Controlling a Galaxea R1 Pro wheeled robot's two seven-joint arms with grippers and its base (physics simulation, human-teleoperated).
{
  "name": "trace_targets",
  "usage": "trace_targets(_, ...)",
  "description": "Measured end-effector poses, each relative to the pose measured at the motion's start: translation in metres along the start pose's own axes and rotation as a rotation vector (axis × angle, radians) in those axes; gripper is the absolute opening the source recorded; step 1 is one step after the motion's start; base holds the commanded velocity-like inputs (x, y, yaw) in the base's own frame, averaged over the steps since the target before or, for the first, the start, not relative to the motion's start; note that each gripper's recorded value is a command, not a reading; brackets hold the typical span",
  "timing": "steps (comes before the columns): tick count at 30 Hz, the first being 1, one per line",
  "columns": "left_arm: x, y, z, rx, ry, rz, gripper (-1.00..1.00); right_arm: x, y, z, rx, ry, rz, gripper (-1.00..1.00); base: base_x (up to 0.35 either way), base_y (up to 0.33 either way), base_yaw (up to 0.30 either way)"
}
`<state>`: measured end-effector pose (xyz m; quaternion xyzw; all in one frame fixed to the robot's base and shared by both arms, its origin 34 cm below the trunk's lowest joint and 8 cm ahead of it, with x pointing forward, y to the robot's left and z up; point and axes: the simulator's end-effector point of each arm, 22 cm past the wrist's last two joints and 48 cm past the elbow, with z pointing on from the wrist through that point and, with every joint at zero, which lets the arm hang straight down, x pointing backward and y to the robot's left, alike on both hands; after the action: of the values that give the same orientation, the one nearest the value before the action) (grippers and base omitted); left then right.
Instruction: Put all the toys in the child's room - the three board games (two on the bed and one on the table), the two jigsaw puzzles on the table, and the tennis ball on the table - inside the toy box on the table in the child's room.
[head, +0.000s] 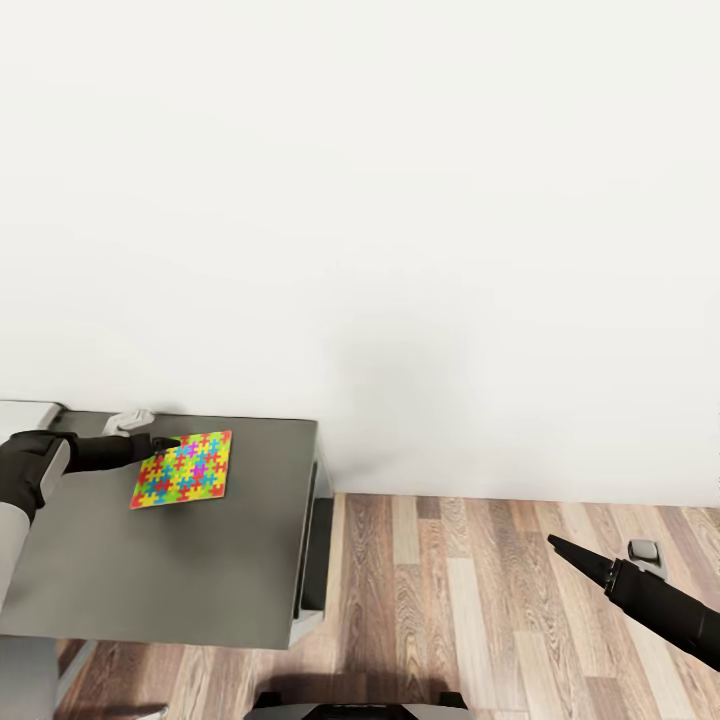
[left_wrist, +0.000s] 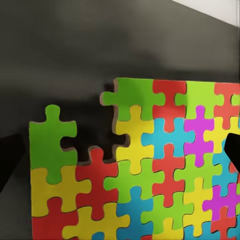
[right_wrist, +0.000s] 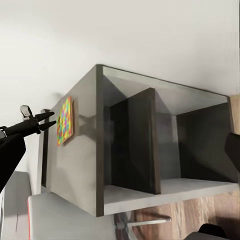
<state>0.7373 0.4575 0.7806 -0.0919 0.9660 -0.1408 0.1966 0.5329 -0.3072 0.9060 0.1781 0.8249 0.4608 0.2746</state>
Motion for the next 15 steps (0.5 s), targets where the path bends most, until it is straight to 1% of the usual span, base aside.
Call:
trace_targets(3, -0.0002, -0.0001, 0.0001, 0.0, -0.001, 0.002, 1.0, 0.0, -0.0001, 0.0, 0.0, 0.0, 0.0, 1.0, -0.054, -0.196, 0.0)
trace_targets(7, -0.0001, -0.0001, 0.0001, 0.0, 0.0, 0.002, 1.0, 0.0, -0.0001, 0.0, 0.0, 0.0, 0.0, 1.0, -0.021, -0.104, 0.0)
trace_targets(12, -0.0001, -0.0001, 0.0001, 0.0, 0.0, 0.002, 1.0, -0.0001, 0.0001, 0.0, 0.0, 0.0, 0.0, 1.0, -0.026, -0.195, 0.0)
trace_targets(15, -0.0004, -0.0002, 0.0, 0.0, -0.001, 0.002, 1.0, 0.0, 0.0, 0.0, 0.0, 0.0, 0.0, 1.0, -0.01, -0.114, 0.0)
